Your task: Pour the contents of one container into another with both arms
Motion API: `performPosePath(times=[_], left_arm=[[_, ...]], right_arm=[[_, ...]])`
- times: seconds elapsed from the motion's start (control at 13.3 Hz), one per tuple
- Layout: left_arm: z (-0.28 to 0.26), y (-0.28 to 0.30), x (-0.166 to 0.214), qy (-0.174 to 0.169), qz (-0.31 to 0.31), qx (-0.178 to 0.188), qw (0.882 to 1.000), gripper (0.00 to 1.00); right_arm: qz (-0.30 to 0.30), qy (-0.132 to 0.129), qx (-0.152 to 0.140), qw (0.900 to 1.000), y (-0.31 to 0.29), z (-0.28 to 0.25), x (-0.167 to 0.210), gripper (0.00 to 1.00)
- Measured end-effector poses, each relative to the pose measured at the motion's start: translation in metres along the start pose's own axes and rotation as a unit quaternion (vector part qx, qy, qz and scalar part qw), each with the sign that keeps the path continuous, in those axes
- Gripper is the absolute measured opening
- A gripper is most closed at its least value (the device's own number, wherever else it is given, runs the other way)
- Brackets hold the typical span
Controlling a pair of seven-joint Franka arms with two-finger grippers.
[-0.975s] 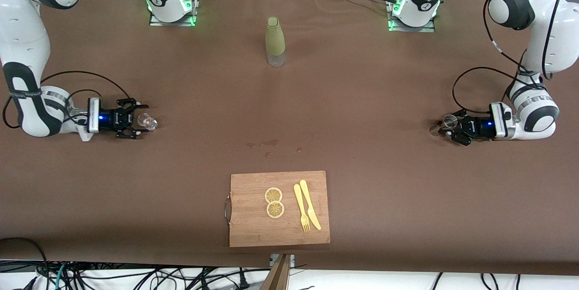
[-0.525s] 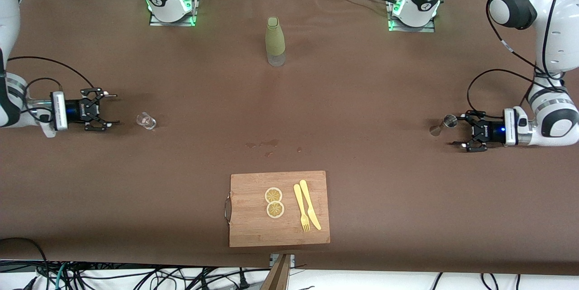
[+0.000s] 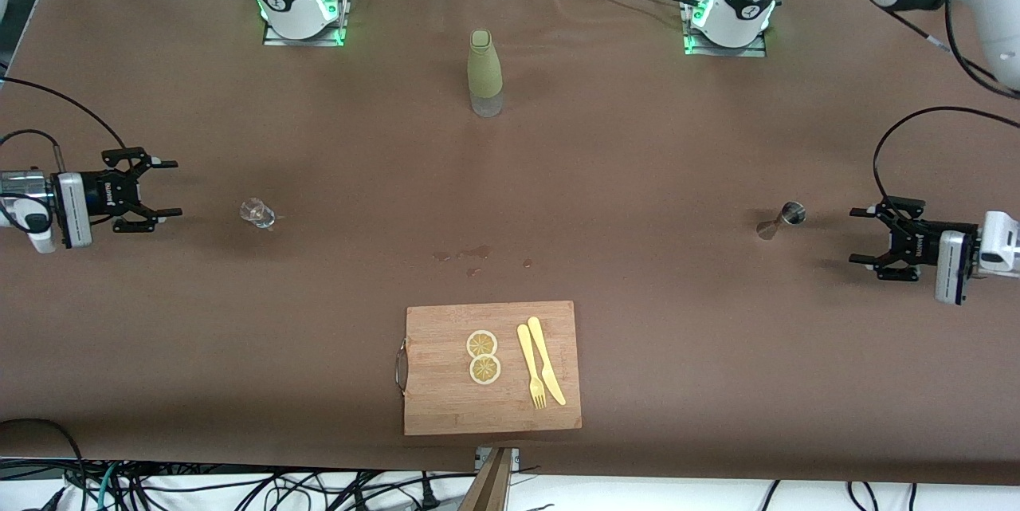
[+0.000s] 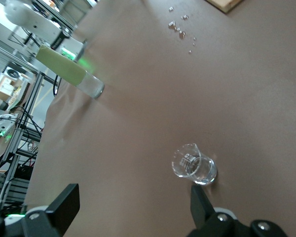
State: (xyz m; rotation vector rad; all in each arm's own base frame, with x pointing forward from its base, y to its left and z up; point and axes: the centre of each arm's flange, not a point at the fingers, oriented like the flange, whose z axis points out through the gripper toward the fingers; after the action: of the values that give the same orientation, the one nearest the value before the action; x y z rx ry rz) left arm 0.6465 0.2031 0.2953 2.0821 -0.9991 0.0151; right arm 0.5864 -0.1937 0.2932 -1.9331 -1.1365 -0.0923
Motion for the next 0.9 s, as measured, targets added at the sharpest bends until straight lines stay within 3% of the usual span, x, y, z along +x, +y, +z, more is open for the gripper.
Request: performPosePath(times=[0.15, 0.3, 0.53, 0.67, 0.9], left_arm=[[-0.012, 0.043, 0.047, -0.049, -0.112, 0.034, 0.992, 1.00], [-0.013, 0.085, 0.094, -0.087, -0.191, 0.075, 0.975, 1.00], [-0.008, 0.150, 0.159, -0.138, -0.199, 0.153, 0.958, 1.00], [-0.016, 0.190, 0.193, -0.152, -0.166, 0.226, 0.948, 1.00], [-0.042, 0.240, 0.219, -0.144, -0.124, 0.304, 0.934, 1.00]], right_arm=[[0.047, -0.048, -0.023, 0.997, -0.023, -0.014, 0.034, 1.00], [0.098, -0.086, -0.052, 0.990, -0.041, -0.027, 0.059, 1.00], [0.159, -0.135, -0.097, 0.973, -0.072, -0.039, 0.096, 1.00], [0.222, -0.184, -0.153, 0.945, -0.112, -0.044, 0.135, 1.00], [0.306, -0.197, -0.235, 0.901, -0.178, -0.049, 0.169, 1.00]])
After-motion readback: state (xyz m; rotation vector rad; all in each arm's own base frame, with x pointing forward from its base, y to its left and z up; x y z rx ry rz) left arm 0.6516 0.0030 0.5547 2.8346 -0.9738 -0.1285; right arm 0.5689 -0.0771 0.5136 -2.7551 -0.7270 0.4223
